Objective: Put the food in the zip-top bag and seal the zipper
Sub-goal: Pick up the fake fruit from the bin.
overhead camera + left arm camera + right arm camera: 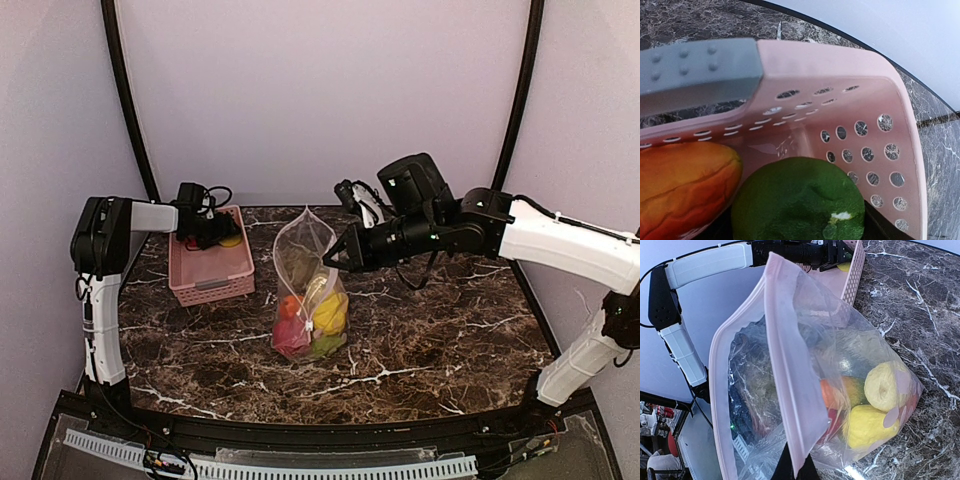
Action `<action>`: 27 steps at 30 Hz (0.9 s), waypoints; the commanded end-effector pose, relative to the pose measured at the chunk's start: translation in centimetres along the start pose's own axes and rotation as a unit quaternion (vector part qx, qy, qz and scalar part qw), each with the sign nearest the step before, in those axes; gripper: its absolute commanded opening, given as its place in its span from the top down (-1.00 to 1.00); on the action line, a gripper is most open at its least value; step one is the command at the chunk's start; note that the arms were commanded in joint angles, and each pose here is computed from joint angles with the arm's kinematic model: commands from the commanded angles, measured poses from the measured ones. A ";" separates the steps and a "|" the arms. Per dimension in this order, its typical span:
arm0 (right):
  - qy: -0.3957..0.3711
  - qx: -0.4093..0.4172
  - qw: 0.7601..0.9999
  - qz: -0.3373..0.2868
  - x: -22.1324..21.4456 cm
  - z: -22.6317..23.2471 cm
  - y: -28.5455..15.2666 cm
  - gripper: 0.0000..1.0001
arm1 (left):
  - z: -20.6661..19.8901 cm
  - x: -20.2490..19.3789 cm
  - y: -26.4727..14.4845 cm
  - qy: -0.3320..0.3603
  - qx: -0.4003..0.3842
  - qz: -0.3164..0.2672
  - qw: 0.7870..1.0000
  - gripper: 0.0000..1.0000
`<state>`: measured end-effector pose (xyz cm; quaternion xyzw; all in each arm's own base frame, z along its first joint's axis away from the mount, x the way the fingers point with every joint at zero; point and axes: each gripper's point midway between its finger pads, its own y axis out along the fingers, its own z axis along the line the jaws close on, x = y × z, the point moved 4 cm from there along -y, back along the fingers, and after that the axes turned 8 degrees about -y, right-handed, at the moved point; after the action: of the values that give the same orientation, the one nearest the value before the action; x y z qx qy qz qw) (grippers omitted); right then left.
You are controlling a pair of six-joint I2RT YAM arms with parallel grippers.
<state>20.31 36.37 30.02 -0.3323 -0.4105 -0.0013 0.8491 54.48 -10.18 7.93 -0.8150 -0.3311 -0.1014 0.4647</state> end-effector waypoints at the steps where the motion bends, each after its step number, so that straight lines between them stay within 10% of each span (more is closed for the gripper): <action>1: -0.004 0.006 1.000 -0.005 0.8 0.2 0.0 1.00 | 0.0 0.5 -0.2 0.001 0.001 0.000 1.000 -0.43; 13: -0.005 0.004 1.000 -0.010 0.9 0.1 -0.4 1.00 | -0.9 1.3 -1.5 0.008 -0.004 -0.016 1.000 -0.29; 27: -0.010 0.015 1.000 -0.015 1.2 0.3 -0.5 1.00 | -4.6 3.0 -12.6 0.053 -0.028 -0.126 0.990 -0.28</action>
<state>20.47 36.33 30.17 -0.3288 -0.4123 0.0027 0.8496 51.30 -9.03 16.48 -0.7897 -0.3750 -0.1694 0.4549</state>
